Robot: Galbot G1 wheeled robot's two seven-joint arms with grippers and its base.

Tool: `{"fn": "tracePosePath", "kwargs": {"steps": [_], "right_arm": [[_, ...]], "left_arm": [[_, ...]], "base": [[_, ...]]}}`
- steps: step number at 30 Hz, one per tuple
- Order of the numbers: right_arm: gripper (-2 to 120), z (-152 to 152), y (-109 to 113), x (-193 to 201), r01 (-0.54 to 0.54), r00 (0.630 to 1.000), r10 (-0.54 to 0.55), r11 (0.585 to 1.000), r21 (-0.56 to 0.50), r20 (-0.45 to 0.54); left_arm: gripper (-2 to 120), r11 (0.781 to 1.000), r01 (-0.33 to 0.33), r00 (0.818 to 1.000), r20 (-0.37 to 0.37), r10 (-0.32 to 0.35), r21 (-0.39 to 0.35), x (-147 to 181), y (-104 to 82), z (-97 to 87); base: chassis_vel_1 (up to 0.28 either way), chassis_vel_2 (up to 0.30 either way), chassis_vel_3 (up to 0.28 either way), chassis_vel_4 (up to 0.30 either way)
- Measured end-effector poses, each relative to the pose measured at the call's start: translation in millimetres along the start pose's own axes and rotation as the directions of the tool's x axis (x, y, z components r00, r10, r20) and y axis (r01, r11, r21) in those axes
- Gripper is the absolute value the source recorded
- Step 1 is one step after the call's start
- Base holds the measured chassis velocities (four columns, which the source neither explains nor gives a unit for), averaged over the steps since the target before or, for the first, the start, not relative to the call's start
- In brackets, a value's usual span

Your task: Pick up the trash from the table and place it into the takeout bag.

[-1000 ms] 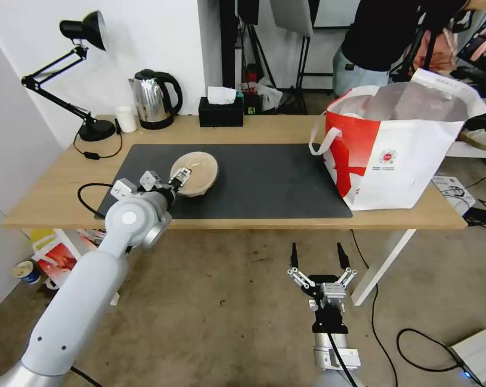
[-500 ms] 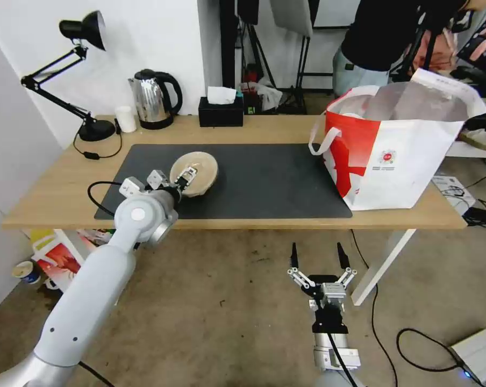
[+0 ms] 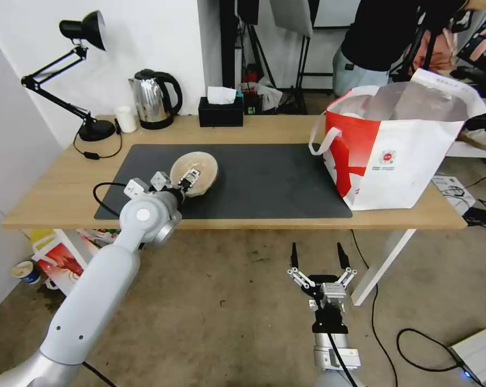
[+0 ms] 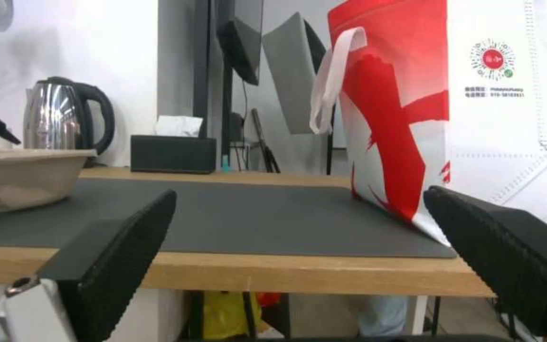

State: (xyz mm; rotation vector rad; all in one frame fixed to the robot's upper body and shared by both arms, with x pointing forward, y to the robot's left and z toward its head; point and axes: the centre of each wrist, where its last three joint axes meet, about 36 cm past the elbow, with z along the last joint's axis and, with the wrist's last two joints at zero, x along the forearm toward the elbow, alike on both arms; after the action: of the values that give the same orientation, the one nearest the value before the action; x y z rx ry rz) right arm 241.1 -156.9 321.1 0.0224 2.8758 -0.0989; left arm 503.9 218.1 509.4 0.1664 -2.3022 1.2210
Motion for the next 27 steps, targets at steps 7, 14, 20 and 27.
{"fn": "tracePosePath", "kwargs": {"steps": [7,14,20,27], "right_arm": [[100,0.0,0.0,0.0,0.0,1.0,0.0,1.0,0.0,0.0],[100,0.0,0.0,0.0,0.0,1.0,0.0,1.0,0.0,0.0],[100,0.0,0.0,0.0,0.0,1.0,0.0,1.0,0.0,0.0],[100,0.0,0.0,0.0,0.0,1.0,0.0,1.0,0.0,0.0]], "left_arm": [[71,1.0,-0.009,1.0,-0.006,0.009,0.003,-2.6,-2.1,4.3],[41,1.0,-0.023,1.0,-0.012,0.023,0.005,-4.6,-5.0,7.8],[23,1.0,-0.021,1.0,-0.008,0.021,0.003,-6.1,-5.1,7.6],[1,1.0,-0.018,1.0,0.0,0.018,-0.006,-6.1,-4.7,7.7]], "base": [[0.0,0.0,0.0,0.0],[0.0,0.0,0.0,0.0],[0.0,0.0,0.0,0.0],[0.0,0.0,0.0,0.0]]}}
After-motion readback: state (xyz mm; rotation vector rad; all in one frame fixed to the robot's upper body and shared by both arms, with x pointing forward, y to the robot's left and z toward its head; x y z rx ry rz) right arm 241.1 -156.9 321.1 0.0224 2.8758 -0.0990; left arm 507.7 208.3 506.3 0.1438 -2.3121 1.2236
